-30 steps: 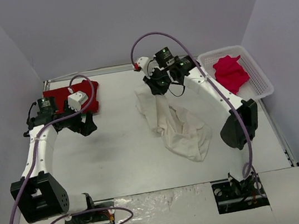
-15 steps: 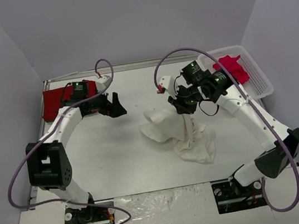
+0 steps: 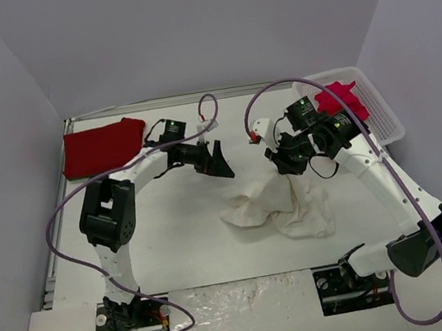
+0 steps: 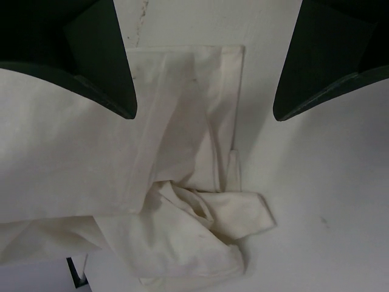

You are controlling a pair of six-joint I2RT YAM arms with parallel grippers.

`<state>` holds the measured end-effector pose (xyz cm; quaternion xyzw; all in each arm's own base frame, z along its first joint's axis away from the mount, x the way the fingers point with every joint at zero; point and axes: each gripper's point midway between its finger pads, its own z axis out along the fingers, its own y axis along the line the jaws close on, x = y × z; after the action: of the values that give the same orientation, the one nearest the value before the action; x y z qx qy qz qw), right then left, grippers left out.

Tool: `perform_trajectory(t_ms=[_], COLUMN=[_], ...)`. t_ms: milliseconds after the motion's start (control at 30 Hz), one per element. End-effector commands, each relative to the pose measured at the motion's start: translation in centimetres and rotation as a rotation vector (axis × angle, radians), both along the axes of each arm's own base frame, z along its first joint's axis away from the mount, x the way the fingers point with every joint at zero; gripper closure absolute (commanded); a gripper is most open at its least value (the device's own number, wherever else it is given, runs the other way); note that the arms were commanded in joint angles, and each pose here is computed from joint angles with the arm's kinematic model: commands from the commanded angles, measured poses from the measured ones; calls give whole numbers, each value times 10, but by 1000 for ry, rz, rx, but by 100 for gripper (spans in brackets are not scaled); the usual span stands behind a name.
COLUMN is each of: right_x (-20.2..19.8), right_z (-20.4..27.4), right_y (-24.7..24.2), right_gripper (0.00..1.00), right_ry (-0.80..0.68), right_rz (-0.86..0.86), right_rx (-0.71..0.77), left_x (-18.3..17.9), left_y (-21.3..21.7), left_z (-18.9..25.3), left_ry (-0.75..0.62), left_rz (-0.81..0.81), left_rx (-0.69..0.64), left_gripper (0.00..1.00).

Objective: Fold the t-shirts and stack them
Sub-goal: Flatten out the tshirt

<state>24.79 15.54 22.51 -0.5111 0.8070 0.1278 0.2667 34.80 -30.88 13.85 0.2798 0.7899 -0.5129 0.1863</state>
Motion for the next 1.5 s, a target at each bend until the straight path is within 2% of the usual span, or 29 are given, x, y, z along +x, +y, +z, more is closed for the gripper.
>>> perform_trajectory(t_ms=[0,267,300,367,400,467,500,633,833,1000,1100,1267,1367,1467], right_x=[2,20,21,23,25,26,28,30,28,25,29,43,62,84], right_z=[-7,-19,-20,-24,-25,-29,-30,-32,-38,-41,-41,-34,-19,3], right_y=[-9,-12,-12,-13,-15,-16,-17,-22,-31,-33,-35,-43,-47,-41], right_gripper=[100,100,100,100,100,100,100,100,100,100,100,100,100,100], right_ry=[10,32,33,40,43,54,57,60,70,65,51,4,-51,-108], right_rz=[-9,-41,-44,-48,-54,-57,-64,-75,-99,-110,-120,-162,-212,-231], right_rx=[-39,-34,-35,-37,-38,-40,-39,-39,-43,-39,-38,-34,-17,33], left_x=[-37,-93,-97,-108,-107,-124,-126,-133,-130,-127,-126,-78,-41,-15], left_y=[-26,-37,-37,-33,-33,-25,-24,-20,-14,-9,-4,28,56,77], left_z=[12,-1,-3,-6,-10,-17,-25,-36,-32,-20,-16,-9,17,67], left_ry=[66,157,156,176,115,190,192,241,233,151,109,-8,-72,-207], left_rz=[-131,-322,-339,-371,-409,-442,-465,-479,-514,-516,-481,-301,-159,-73], left_rx=[-84,-59,-68,-57,-52,-1,3,33,44,31,70,183,205,200], left_gripper=[6,6,2,18,35,49,62,97,98,98,97,98,98,98])
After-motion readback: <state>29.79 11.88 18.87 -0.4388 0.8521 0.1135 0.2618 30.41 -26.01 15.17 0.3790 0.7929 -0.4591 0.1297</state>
